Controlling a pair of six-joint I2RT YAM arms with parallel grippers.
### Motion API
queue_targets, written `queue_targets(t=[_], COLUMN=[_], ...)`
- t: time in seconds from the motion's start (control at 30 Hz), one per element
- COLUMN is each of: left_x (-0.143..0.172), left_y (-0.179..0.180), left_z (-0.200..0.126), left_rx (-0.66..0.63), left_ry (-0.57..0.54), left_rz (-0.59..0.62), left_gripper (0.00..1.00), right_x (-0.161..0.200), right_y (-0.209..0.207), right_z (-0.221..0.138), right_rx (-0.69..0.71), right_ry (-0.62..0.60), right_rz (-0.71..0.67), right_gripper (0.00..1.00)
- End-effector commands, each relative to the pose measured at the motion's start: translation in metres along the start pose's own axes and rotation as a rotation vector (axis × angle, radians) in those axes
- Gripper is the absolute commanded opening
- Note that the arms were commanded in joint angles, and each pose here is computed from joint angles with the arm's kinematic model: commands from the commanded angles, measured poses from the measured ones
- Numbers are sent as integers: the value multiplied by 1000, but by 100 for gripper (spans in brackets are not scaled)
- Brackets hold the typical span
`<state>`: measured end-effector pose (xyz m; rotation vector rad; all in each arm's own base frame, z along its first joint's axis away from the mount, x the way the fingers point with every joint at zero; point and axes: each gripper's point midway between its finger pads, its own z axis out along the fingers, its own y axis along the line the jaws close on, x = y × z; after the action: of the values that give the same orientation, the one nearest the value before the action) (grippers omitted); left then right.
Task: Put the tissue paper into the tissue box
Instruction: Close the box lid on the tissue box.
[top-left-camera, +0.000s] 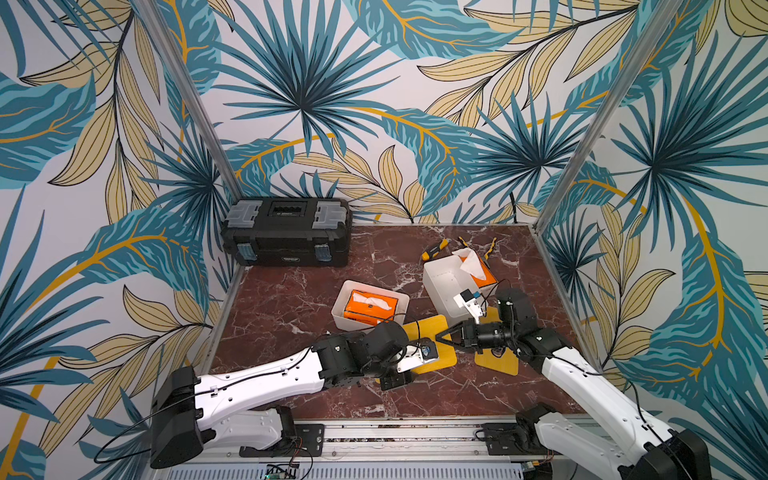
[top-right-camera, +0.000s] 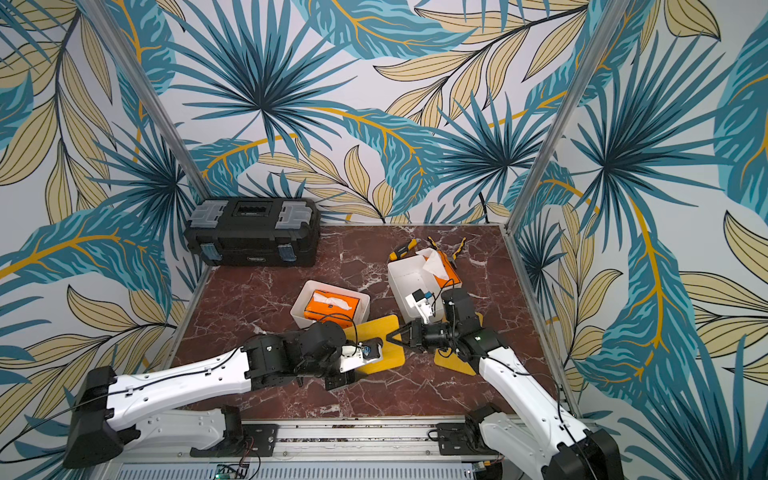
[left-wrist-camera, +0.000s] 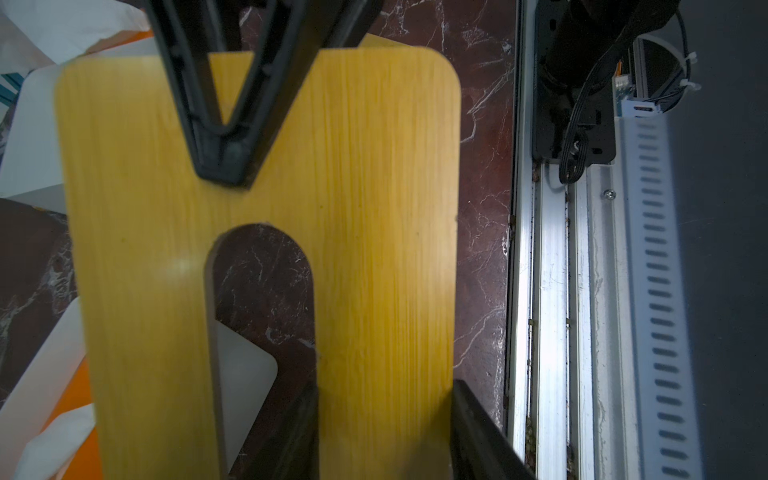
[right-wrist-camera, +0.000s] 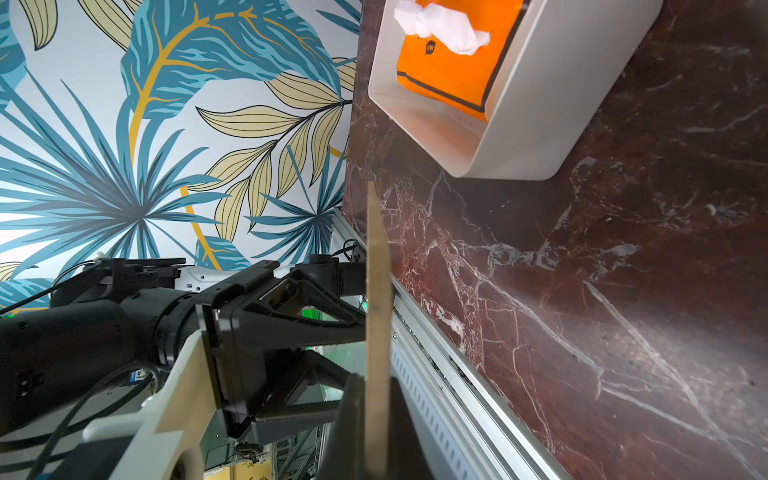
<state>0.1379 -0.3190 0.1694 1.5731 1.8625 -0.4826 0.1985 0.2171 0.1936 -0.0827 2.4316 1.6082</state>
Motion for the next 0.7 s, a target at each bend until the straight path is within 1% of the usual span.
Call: queue_targets(t=[0.0, 0.03, 0.07, 0.1, 0.17, 0.23, 0.27, 0.33, 0.43, 0.57, 0.67], left_x=[1, -1, -3, -6, -11, -17, -20, -23, -17, 5, 22], left_y=[19, 21, 26, 31, 42, 51, 56, 65, 89, 122, 141], left_z=[-3, -5, -8, -13, -24, -39, -47, -61, -85, -108, -117], left_rx=[-95, -104, -124, -143, -189, -223, -238, -268, -371, -466, -511], left_ry=[-22, -31, -45, -63, -104, -156, -182, -228, -268, -290, -298], left_rz=[-59, -76, -100, -123, -171, -220, -246, -292, -401, -569, -654], left_gripper=[50, 57, 66, 71, 87, 98, 100, 100, 100, 100, 100], right_x=[-10, -13, -17, -21, -29, -38, -44, -55, -70, -86, -97], right_y=[0, 1, 2, 3, 6, 8, 8, 10, 13, 22, 26], right_z=[5, 5, 5, 6, 5, 5, 5, 6, 12, 24, 37], right_rx=[-35, -41, -45, -48, -60, -70, -72, -85, -108, -143, -151], right_ry=[-37, -49, -67, -84, -119, -162, -190, -240, -297, -350, -366], right_rz=[48, 48, 46, 46, 41, 41, 45, 49, 65, 67, 74], right_gripper=[0, 0, 0, 0, 0, 0, 0, 0, 0, 0, 0])
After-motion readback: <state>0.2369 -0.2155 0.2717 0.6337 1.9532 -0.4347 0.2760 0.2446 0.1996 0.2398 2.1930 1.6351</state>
